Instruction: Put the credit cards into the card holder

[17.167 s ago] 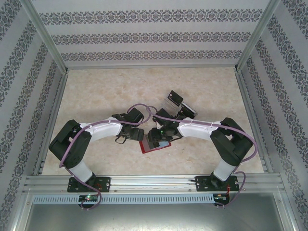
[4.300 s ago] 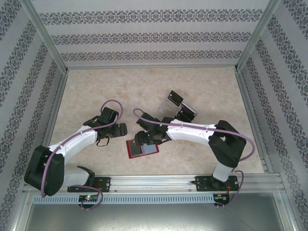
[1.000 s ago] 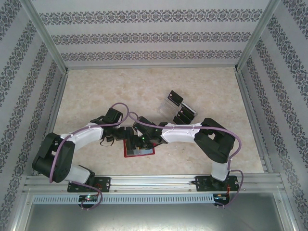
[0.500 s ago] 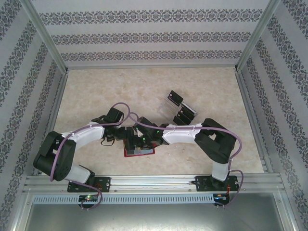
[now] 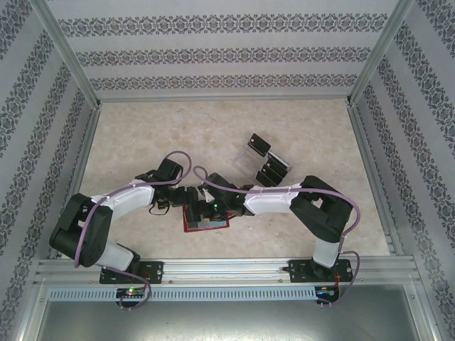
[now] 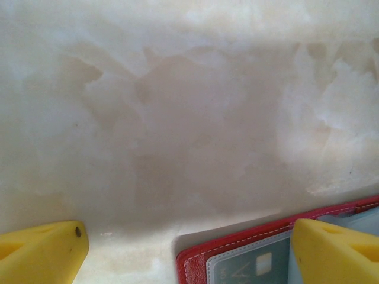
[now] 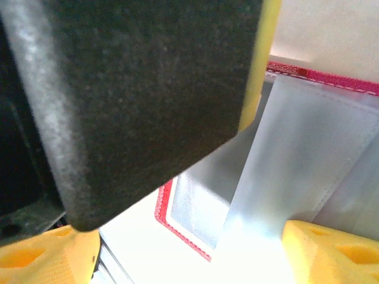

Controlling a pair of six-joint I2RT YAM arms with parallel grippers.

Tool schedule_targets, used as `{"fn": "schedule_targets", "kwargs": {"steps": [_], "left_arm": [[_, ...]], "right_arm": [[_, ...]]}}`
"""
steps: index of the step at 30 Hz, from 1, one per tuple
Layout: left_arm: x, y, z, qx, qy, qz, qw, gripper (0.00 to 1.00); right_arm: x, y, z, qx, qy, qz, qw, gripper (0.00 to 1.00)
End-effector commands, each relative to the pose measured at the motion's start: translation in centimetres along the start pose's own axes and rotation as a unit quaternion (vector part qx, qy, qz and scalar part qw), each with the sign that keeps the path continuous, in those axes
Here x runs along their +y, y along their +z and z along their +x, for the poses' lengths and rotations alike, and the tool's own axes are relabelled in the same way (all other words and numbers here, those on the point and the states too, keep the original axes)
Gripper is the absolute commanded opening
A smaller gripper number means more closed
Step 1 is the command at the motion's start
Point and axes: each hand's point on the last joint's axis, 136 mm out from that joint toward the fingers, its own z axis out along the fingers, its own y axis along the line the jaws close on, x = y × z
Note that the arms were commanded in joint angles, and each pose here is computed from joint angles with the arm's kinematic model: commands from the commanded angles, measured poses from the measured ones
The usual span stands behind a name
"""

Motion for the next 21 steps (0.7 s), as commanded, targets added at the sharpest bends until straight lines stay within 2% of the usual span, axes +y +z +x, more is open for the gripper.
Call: {"fn": "schedule_targets", "kwargs": {"steps": [1, 7, 13, 17, 21], "left_arm": [[-3.1, 2.6, 2.1, 0.051, 0.007, 0.09, 0.995, 0.91], [-2.9, 3.9, 3.2, 0.084, 0.015, 0.082, 0.993, 0.92], [-1.7, 4.3, 3.4, 0.084, 0.022, 0.044, 0.995, 0.91], [-1.0, 4.2, 3.3, 0.076, 0.022, 0.024, 0.997, 0.92], [-0.2, 3.3, 2.3, 0.042, 0.008, -0.001, 0.999, 0.94]], "right_arm": [[-0.6, -0.1, 0.2, -0.001, 0.003, -0.002, 1.0, 0.81], [-0.9, -0.2, 0.1, -0.006, -0.002, -0.009, 1.0, 0.81], [-1.1, -0.4, -0.1, -0.012, 0.004, -0.012, 1.0, 0.81], [-1.2, -0.7, -0.3, -0.016, 0.007, -0.012, 1.0, 0.81], [-1.0, -0.9, -0.4, -0.016, 0.009, -0.013, 1.0, 0.8]]}}
